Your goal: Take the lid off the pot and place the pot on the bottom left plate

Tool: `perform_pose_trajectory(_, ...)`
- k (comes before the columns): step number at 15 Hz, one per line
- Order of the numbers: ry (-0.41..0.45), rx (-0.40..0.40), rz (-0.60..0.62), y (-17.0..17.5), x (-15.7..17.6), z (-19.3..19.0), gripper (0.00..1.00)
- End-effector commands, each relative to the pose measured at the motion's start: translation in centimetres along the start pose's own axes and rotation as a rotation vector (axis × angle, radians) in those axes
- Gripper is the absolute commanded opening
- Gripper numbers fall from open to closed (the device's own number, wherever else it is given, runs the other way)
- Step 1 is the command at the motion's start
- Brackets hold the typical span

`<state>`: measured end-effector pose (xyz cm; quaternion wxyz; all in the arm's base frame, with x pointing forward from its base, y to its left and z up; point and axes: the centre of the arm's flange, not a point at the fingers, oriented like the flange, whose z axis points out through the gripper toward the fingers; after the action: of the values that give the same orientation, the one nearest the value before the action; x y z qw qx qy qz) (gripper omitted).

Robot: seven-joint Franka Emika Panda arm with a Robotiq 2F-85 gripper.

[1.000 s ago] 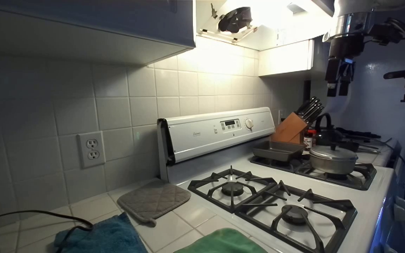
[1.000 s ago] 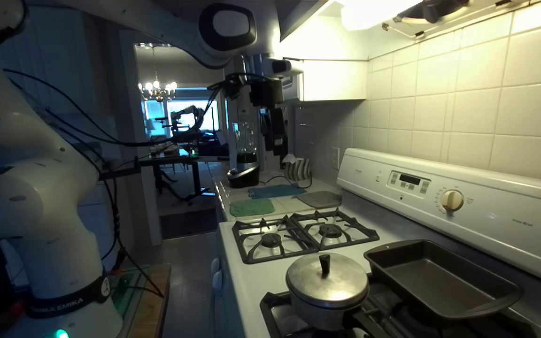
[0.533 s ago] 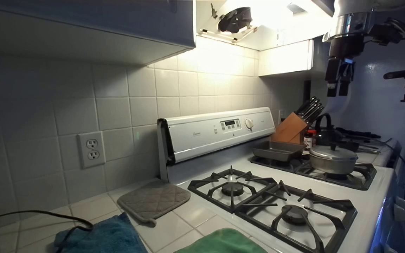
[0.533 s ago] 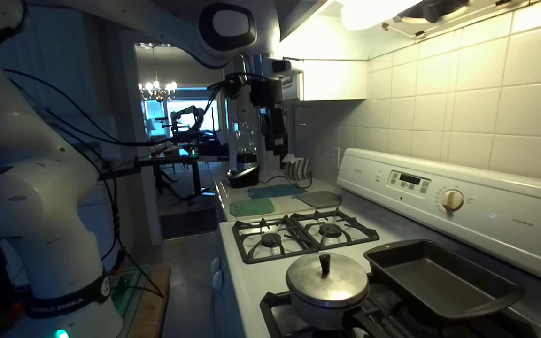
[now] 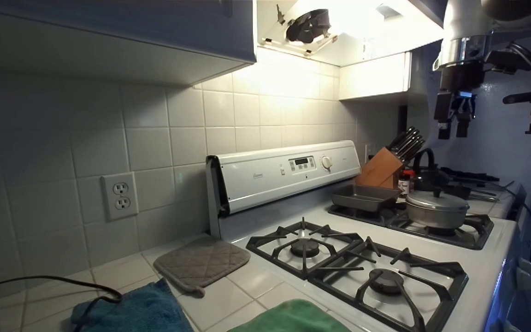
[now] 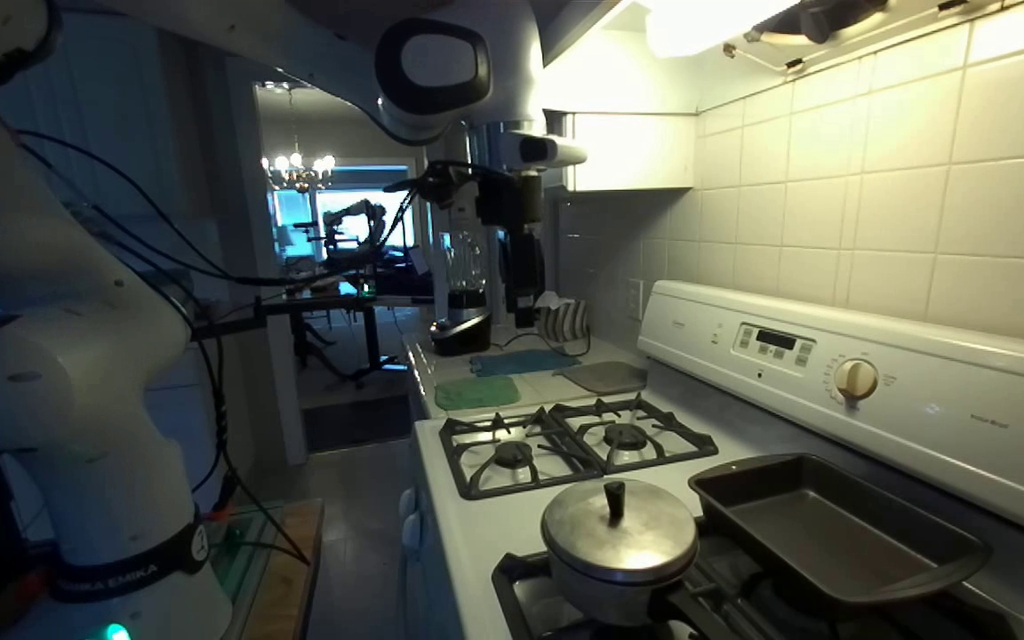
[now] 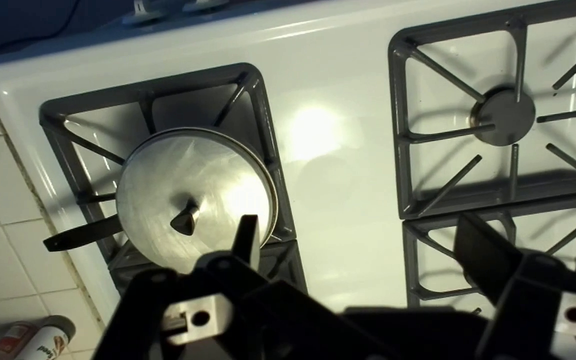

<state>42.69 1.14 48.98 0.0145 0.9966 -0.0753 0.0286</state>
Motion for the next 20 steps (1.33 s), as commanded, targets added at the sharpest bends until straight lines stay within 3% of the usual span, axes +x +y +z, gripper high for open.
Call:
perform_pose_trajectory(1,0.082,-0.057,-0.016,2.1,-0.6,1.8,1.00)
perform_pose_trajectory(5,0.155,-0.088,-0.036,4.2,0.1,4.1,1.00)
perform_pose_trajectory(10,0.192,-0.064,0.003,7.2,-0.3,7.3,1.00)
perform_pose_trajectory(11,0.192,-0.054,0.015,7.8,-0.3,8.1,1.00)
perform_pose_trajectory(12,0.193,-0.073,0.104,8.4,0.0,8.6,1.00)
perform_pose_trajectory(13,0.177,-0.053,0.047,7.3,-0.2,7.1,1.00)
perform_pose_trajectory(20,0.159,-0.052,0.090,8.3,0.1,8.5,1.00)
